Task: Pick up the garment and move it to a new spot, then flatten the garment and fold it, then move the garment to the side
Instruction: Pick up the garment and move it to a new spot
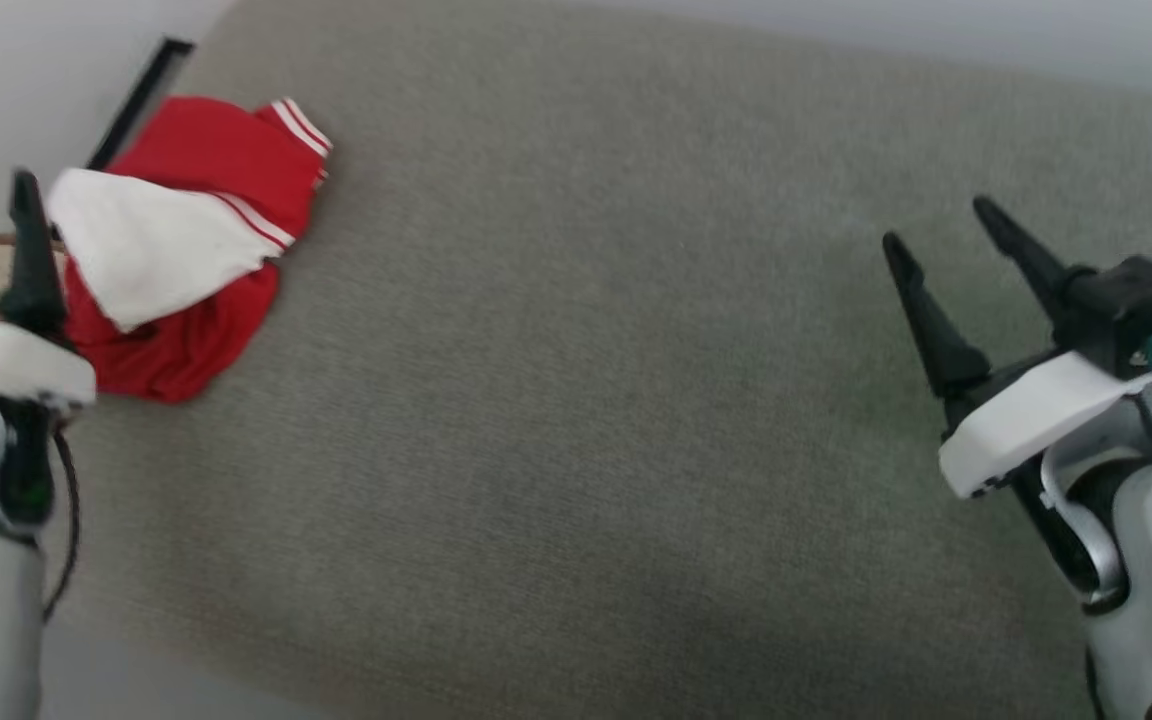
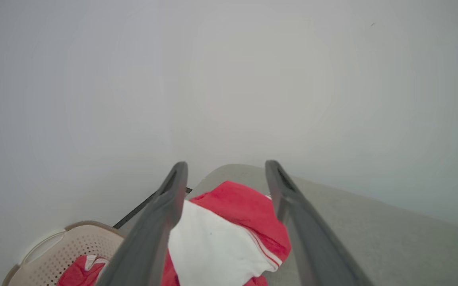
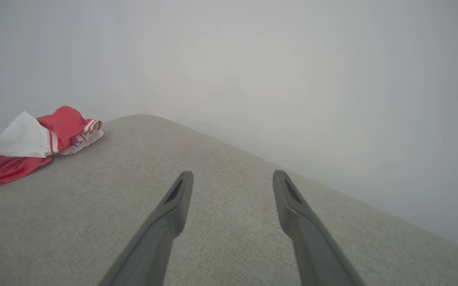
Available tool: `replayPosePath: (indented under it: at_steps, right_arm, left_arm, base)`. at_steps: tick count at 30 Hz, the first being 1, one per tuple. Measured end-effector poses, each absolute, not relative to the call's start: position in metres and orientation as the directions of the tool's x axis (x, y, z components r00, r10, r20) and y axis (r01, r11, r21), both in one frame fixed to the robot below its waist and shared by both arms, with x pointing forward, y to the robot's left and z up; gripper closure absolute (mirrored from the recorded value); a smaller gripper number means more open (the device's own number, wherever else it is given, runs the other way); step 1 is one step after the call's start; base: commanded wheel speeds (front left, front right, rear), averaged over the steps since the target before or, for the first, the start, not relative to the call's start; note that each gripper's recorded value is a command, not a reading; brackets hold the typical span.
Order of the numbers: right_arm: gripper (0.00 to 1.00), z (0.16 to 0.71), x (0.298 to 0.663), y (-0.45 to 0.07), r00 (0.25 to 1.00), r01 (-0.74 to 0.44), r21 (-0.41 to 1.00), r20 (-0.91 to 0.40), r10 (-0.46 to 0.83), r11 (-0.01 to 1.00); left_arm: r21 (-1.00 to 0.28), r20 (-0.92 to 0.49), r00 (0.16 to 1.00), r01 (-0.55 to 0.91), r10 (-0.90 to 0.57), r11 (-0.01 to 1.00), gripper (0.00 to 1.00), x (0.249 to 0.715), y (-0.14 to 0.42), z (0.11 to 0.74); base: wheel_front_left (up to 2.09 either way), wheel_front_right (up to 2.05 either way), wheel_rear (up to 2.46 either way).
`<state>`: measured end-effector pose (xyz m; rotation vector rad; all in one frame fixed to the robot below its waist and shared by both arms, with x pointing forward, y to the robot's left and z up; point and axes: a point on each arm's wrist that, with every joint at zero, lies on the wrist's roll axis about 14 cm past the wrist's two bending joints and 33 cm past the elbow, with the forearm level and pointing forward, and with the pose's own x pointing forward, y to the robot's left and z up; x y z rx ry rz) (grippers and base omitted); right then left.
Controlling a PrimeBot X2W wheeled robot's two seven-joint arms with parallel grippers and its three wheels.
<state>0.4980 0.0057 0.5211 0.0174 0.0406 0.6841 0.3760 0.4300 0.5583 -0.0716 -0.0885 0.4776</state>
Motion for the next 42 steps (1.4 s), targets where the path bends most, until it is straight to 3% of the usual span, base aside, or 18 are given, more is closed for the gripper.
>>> replayPosePath:
  at_steps: [6, 12, 23, 31, 32, 36, 42]
  right_arm:
    - [0.0, 0.501, 0.52, -0.01, 0.791, -0.608, 0.019, -0.068, 0.608, 0.794]
    - [0.0, 0.479, 0.531, -0.029, 0.808, -0.581, 0.011, -0.113, 0.578, 0.814]
    - [0.0, 0.455, 0.533, -0.058, 0.83, -0.537, -0.005, -0.187, 0.526, 0.844]
    - [0.0, 0.45, 0.533, -0.067, 0.837, -0.52, -0.011, -0.205, 0.507, 0.854]
    - [0.0, 0.45, 0.534, -0.068, 0.84, -0.516, -0.014, -0.205, 0.503, 0.857]
    - [0.0, 0.452, 0.537, -0.07, 0.846, -0.508, -0.021, -0.199, 0.494, 0.861]
    - [0.0, 0.469, 0.534, -0.065, 0.854, -0.505, -0.014, -0.15, 0.497, 0.863]
  left_arm:
    - [-0.081, -0.083, 0.874, -0.484, 0.478, 0.871, 0.0, 0.422, 0.445, 0.517]
    - [-0.061, -0.292, 0.811, -0.544, 0.506, 0.837, 0.0, 0.447, 0.457, 0.461]
    - [0.014, -0.685, 0.562, -0.625, 0.463, 0.78, 0.0, 0.445, 0.443, 0.367]
    - [-0.008, -0.78, 0.47, -0.667, 0.413, 0.745, 0.0, 0.441, 0.436, 0.349]
    - [-0.012, -0.784, 0.47, -0.665, 0.406, 0.747, 1.0, 0.441, 0.435, 0.348]
    - [-0.013, -0.77, 0.48, -0.671, 0.421, 0.742, 1.0, 0.436, 0.442, 0.354]
    - [-0.019, -0.675, 0.57, -0.648, 0.468, 0.761, 1.0, 0.437, 0.459, 0.391]
  base:
    - [0.0, 0.0, 0.0]
    - [0.0, 0.0, 0.0]
    - [0.0, 0.0, 0.0]
    - [0.0, 0.0, 0.0]
    - [0.0, 0.0, 0.0]
    - [0.0, 0.0, 0.0]
    - [0.0, 0.0, 0.0]
